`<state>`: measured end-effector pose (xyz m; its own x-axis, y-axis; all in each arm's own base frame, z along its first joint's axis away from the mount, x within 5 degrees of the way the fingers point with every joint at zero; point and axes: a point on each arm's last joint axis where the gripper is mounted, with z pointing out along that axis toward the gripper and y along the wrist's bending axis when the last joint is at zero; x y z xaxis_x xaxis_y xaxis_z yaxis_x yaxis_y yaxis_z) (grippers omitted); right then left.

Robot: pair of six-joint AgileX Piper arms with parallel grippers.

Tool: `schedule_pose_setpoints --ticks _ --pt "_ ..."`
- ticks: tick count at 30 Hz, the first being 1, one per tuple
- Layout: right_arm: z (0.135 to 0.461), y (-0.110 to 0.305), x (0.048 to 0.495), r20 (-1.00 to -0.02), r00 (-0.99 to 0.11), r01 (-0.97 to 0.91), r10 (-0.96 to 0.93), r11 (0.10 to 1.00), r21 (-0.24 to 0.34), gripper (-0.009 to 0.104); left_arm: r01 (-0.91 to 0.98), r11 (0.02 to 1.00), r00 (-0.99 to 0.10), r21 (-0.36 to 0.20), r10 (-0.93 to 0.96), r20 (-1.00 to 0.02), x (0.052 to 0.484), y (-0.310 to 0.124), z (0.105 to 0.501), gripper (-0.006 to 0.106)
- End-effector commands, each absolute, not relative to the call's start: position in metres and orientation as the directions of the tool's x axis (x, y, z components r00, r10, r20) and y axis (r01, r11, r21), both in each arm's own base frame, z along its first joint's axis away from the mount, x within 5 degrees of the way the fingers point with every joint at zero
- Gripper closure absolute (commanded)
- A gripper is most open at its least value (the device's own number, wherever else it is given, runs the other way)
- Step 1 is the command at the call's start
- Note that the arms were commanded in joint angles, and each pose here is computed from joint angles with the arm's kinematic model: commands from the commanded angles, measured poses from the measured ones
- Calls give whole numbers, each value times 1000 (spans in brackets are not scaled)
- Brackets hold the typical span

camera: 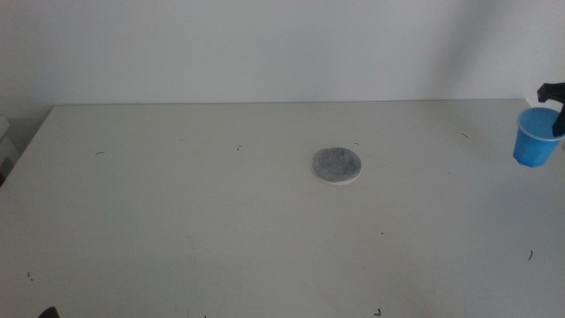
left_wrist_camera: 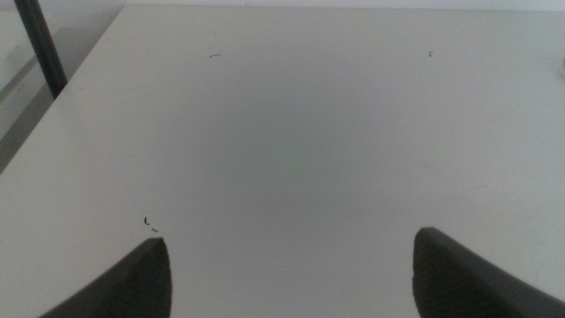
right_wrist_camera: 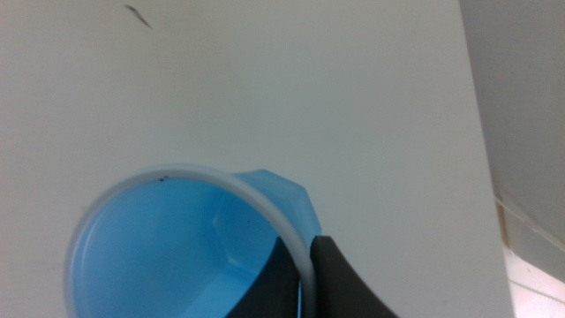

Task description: Place an empty cup on a cup mat.

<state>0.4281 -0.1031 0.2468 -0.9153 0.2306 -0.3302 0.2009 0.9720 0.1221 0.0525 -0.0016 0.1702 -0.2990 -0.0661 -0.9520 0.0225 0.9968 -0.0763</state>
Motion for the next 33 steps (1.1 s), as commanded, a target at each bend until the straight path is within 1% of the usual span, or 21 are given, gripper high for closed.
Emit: schedule_pose_setpoints --ticks 1,4,9,15,19,25,33 --pt "299 -90 423 -456 -864 167 211 977 135 96 29 996 -227 -89 -81 -971 54 -2 178 -5" --pt "314 -73 424 -465 -864 138 192 979 147 96 29 996 -227 -89 -81 -971 54 -2 178 -5" --pt "340 -40 430 -515 -843 82 156 983 163 96 29 996 -227 -89 -81 -971 54 -2 178 -5" --pt "369 3 433 -577 -806 23 135 980 198 95 29 996 -227 -89 -81 -971 54 -2 178 -5" --pt "381 31 437 -606 -787 -23 118 975 219 95 29 996 -227 -89 -81 -971 54 -2 178 -5" --pt "379 77 446 -606 -792 -98 70 966 240 94 29 996 -227 -89 -81 -971 54 -2 178 -5" --pt "349 130 459 -569 -822 -176 -2 952 250 94 29 996 -227 -89 -81 -971 54 -2 178 -5"
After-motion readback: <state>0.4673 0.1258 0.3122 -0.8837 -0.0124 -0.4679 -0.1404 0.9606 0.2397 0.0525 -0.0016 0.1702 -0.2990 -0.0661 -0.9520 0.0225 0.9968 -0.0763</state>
